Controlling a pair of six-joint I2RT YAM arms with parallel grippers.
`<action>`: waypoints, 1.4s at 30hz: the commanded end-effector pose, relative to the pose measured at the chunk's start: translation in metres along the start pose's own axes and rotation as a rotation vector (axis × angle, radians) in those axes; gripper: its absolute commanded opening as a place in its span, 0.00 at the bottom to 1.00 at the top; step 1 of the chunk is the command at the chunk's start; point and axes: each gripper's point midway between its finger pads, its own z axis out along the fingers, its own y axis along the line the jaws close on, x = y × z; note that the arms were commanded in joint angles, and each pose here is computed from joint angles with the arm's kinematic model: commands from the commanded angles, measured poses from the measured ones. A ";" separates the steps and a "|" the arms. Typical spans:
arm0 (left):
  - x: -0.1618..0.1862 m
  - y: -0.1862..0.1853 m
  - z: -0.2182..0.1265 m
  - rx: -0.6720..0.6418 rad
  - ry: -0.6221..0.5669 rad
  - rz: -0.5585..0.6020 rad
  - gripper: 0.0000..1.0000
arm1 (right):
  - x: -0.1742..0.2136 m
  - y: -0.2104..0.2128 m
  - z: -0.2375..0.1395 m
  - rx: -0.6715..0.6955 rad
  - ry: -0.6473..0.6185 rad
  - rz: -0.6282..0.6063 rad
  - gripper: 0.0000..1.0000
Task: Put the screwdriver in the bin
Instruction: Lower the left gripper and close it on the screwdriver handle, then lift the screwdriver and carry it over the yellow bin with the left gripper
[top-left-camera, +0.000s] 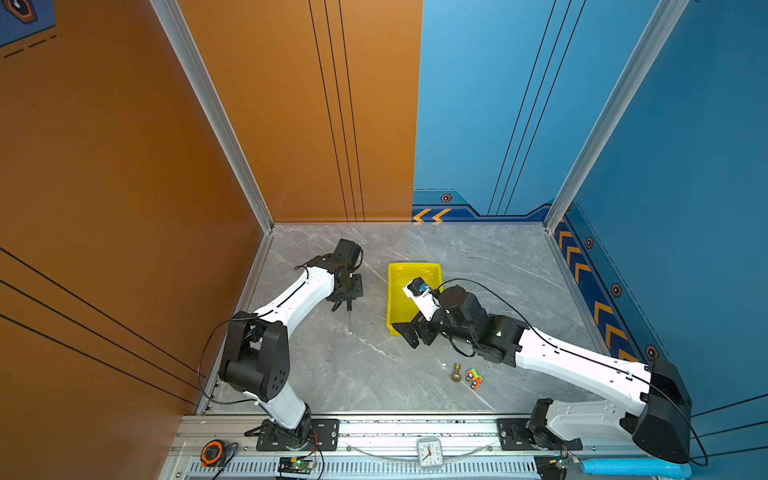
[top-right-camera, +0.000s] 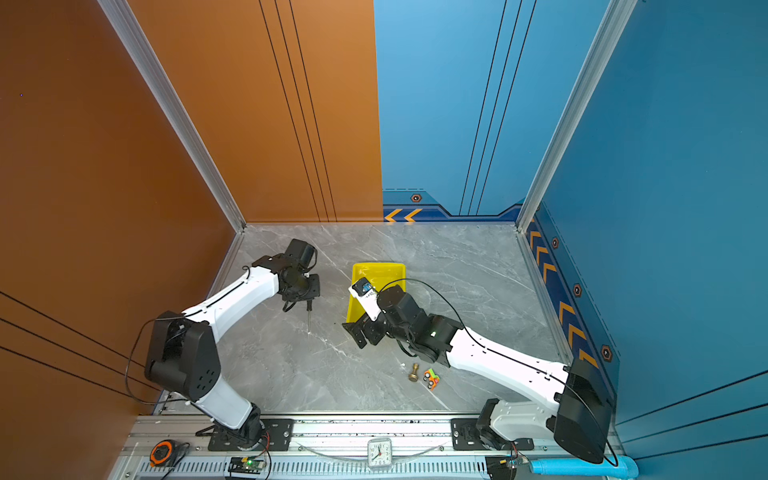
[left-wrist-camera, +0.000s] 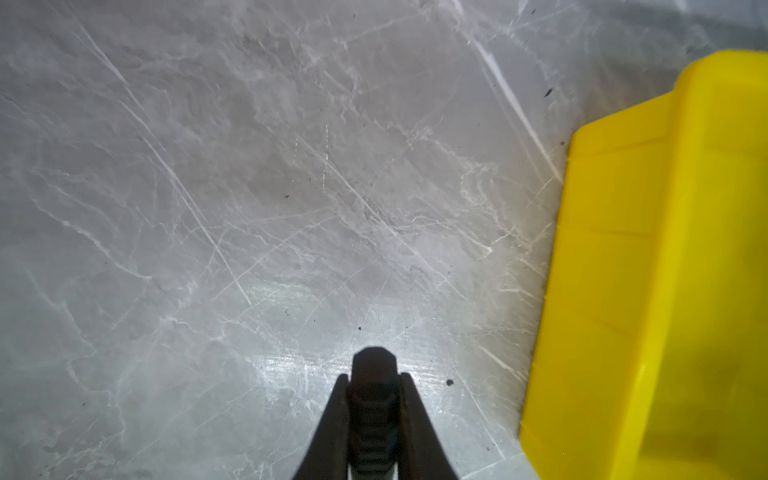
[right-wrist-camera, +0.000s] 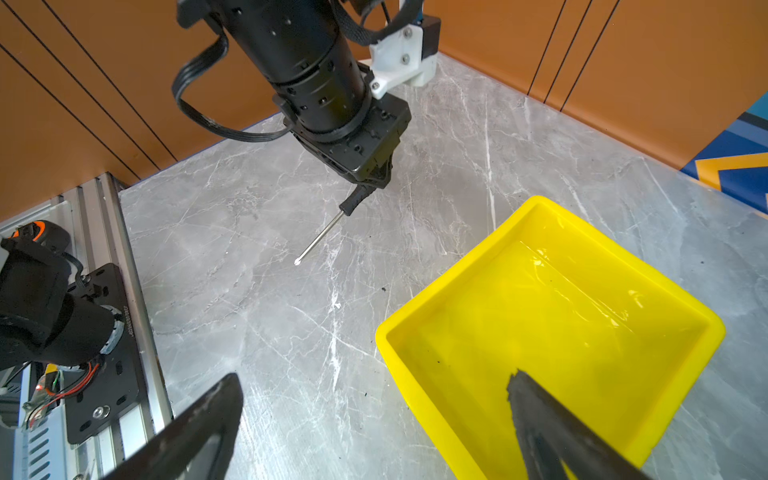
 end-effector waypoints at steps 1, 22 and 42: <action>-0.011 -0.002 -0.023 0.012 -0.032 0.017 0.00 | -0.031 -0.006 -0.012 0.030 -0.091 0.027 1.00; -0.077 -0.093 -0.049 0.219 -0.096 0.010 0.00 | -0.027 -0.050 -0.030 0.157 -0.123 0.095 1.00; -0.044 -0.220 0.015 0.310 0.043 0.033 0.00 | -0.001 -0.082 -0.055 0.231 -0.137 0.190 1.00</action>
